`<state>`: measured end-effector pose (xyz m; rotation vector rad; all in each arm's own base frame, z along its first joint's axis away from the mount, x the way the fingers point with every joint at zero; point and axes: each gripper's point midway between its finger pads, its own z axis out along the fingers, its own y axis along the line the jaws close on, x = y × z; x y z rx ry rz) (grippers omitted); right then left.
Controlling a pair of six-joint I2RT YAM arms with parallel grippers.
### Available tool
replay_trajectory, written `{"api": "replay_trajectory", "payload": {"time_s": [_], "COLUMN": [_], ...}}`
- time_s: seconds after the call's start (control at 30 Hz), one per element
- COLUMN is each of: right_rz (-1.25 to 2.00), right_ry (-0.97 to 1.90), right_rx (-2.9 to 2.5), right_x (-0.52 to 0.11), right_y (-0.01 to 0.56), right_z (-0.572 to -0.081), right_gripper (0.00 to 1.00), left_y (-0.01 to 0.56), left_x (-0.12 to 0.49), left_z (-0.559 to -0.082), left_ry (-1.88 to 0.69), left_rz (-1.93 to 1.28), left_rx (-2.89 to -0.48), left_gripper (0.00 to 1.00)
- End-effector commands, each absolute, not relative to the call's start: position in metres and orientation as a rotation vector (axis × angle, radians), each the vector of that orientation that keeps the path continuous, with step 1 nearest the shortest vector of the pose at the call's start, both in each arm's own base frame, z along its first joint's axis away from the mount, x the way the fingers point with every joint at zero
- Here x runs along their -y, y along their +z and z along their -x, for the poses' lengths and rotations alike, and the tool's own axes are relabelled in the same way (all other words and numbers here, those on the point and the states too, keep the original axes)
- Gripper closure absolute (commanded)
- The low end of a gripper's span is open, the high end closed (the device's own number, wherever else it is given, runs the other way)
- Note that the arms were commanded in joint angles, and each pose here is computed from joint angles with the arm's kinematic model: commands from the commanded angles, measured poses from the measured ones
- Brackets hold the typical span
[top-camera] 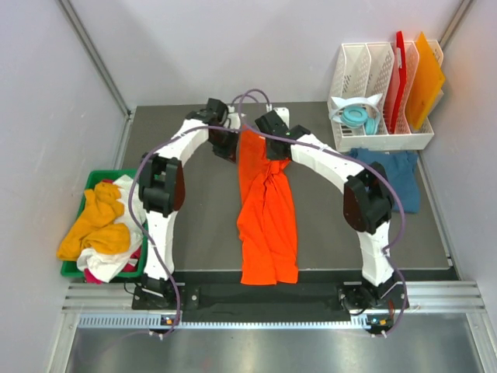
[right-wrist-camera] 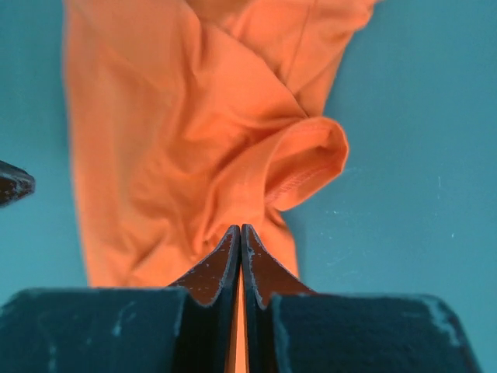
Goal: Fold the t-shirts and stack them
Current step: Rotate the tshirt 90 degrees
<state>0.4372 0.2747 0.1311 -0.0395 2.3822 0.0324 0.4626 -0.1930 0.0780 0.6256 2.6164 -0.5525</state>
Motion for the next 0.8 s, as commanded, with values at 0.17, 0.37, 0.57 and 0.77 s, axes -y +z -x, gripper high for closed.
{"api": "replay_trajectory", "payload": {"time_s": [0.17, 0.37, 0.57, 0.77], "right_rz": [0.063, 0.095, 0.104, 0.116], "right_ry": [0.15, 0.187, 0.214, 0.18], "right_rx": [-2.446, -2.582, -2.65, -2.733], "right_x": [-0.267, -0.276, -0.276, -0.278], "right_y": [0.115, 0.066, 0.03, 0.008], "right_z": [-0.451, -0.435, -0.418, -0.431], "right_gripper": [1.0, 1.0, 1.0, 0.96], "left_y": [0.097, 0.049, 0.007, -0.014], "left_x": [0.253, 0.268, 0.263, 0.254], "left_z": [-0.494, -0.474, -0.458, -0.477], "left_ry": [-0.716, -0.706, -0.692, -0.566], "left_rz": [-0.613, -0.709, -0.723, -0.69], "left_rx": [-2.475, -2.578, -2.703, -2.753], "left_gripper": [0.95, 0.94, 0.95, 0.95]}}
